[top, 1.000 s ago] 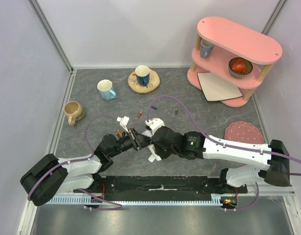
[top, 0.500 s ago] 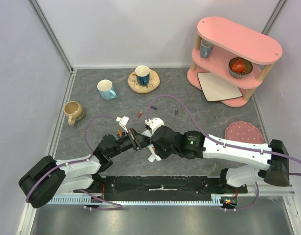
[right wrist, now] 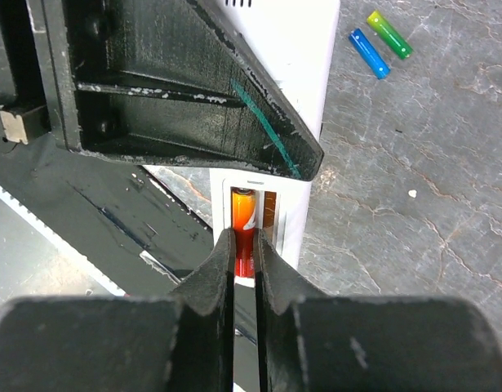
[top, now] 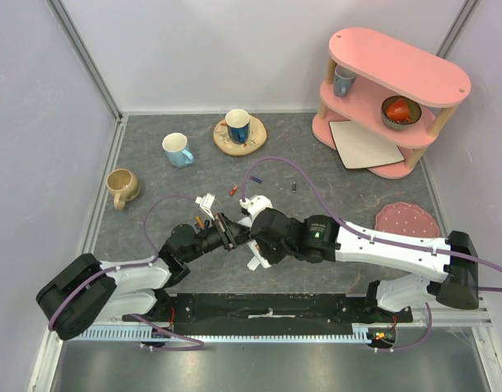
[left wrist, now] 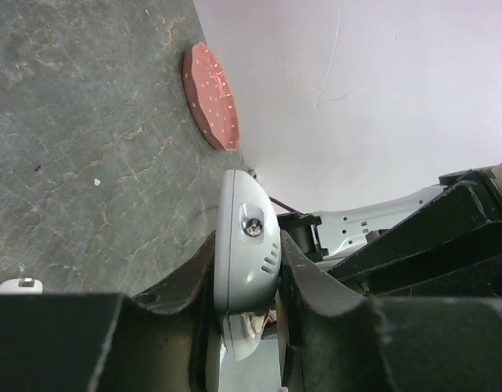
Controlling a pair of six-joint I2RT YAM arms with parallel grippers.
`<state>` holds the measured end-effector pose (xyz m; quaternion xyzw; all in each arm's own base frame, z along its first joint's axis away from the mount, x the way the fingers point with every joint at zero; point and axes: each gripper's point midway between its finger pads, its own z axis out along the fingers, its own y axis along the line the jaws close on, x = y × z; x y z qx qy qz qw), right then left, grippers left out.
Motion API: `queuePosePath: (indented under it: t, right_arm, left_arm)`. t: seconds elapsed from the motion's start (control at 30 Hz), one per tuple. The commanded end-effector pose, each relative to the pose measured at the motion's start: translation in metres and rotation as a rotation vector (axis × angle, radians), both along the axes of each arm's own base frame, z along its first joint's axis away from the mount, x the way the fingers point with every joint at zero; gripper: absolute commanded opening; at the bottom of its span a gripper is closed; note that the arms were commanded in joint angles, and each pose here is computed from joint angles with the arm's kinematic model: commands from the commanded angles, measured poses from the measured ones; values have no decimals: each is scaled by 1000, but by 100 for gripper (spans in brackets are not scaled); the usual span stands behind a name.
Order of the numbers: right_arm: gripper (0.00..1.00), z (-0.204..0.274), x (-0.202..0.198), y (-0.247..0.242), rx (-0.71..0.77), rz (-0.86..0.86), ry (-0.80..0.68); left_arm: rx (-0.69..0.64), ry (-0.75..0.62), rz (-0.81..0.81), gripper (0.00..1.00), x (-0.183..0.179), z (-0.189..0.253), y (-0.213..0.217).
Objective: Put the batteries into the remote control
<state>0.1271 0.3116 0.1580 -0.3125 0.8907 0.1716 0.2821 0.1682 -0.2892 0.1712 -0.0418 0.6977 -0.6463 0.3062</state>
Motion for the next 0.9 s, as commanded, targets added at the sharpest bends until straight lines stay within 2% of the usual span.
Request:
queuePosePath:
  t: [0.0, 0.27, 0.4, 0.87]
  right_arm:
    - [10, -4, 10, -2, -40, -28, -34]
    - [10, -5, 11, 6, -15, -40, -27]
    - [14, -6, 9, 11, 1, -33, -10]
    - [23, -3, 5, 12, 31, -37, 9]
  left_arm:
    - [-374, -59, -87, 2, -18, 98, 2]
    - [-438, -59, -90, 2, -20, 114, 5]
    - [-458, -69, -79, 2, -20, 120, 8]
    - [-432, -76, -44, 2, -16, 113, 10]
